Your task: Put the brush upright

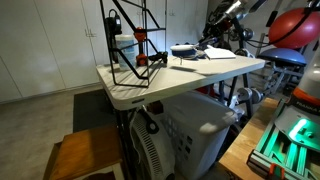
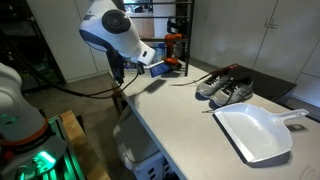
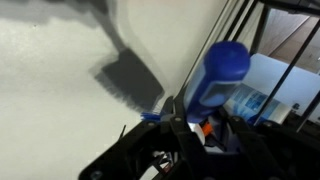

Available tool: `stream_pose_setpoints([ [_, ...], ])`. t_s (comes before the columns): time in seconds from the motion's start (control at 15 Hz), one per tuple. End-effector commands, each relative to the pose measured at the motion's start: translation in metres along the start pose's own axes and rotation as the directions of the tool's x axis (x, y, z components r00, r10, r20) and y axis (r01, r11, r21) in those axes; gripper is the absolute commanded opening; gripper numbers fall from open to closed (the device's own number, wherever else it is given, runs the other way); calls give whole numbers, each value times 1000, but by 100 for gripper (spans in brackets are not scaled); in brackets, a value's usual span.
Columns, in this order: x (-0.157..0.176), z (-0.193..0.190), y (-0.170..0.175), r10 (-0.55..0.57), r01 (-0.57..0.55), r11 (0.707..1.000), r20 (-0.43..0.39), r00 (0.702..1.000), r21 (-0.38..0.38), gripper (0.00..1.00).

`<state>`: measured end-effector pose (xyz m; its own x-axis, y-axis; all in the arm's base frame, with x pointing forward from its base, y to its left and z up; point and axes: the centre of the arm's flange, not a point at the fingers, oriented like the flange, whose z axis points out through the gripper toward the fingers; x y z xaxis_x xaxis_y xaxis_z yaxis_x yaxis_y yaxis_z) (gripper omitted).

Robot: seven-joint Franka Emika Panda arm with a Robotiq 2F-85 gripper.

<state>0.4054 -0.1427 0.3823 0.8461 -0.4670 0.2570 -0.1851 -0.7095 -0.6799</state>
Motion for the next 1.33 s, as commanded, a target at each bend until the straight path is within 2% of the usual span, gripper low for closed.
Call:
stream_pose_setpoints([
  [0.0, -2, 2, 10, -12, 2, 994, 99, 995, 108, 7],
  [0.13, 1, 6, 16, 28, -52, 990, 176, 984, 133, 7],
  [0.4, 6, 13, 39, 73, -130, 973, 280, 957, 191, 8],
  [0.6, 14, 22, 60, 68, -154, 962, 352, 933, 225, 8],
  [1.27, 48, 62, 117, 4, -146, 948, 448, 894, 282, 7],
])
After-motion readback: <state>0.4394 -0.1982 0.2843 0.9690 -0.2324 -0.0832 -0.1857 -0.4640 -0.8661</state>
